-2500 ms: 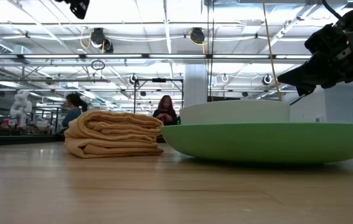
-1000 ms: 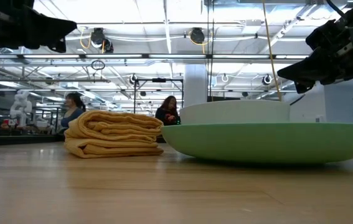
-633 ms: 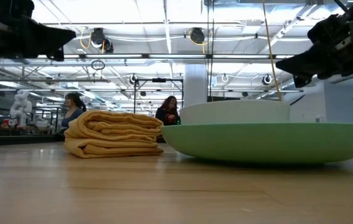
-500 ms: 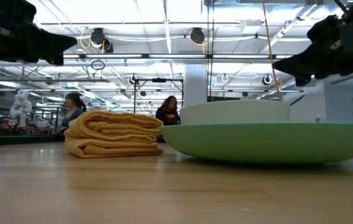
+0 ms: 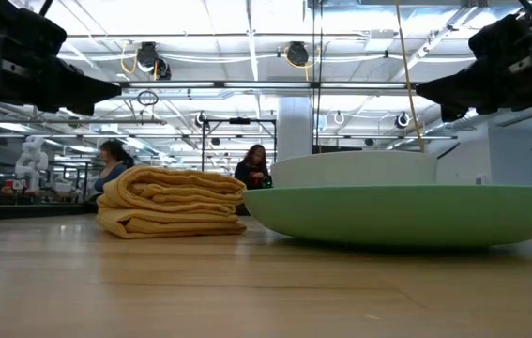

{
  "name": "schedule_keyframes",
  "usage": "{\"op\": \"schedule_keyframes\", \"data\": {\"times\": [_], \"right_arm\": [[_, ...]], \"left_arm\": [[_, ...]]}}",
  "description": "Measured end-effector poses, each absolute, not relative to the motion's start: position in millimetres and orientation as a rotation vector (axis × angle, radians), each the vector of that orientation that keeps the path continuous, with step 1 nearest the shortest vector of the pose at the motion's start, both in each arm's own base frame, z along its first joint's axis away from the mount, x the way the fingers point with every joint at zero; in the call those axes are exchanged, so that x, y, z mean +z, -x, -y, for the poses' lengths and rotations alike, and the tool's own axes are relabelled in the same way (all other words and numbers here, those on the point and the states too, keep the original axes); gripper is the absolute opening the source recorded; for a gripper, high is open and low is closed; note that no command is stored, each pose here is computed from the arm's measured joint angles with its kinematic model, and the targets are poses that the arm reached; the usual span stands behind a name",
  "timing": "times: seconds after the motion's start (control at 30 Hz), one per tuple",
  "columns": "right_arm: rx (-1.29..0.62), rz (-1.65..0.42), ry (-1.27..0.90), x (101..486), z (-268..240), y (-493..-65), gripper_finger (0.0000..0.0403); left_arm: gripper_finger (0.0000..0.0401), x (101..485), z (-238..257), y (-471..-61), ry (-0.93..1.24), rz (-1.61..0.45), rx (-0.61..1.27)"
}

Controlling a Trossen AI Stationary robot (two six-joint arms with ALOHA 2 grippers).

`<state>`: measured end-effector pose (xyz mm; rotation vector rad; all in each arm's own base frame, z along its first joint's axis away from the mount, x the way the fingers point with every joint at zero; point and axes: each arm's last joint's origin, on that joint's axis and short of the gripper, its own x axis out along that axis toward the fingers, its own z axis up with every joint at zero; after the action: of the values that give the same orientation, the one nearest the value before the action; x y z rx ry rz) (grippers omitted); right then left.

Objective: Set table place
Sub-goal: Return to Home Position

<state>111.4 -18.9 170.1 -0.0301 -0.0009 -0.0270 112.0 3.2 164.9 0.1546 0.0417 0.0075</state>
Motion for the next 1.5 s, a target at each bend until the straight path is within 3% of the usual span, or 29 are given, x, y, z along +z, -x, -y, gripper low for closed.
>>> {"op": "schedule_keyframes", "data": {"times": [1.5], "right_arm": [[-0.032, 0.01, -0.065, 170.9, 18.9, -111.4, 0.0]], "left_arm": [[0.0016, 162.6, -4.3, -111.8, -0.098, -0.067, 0.043]]}}
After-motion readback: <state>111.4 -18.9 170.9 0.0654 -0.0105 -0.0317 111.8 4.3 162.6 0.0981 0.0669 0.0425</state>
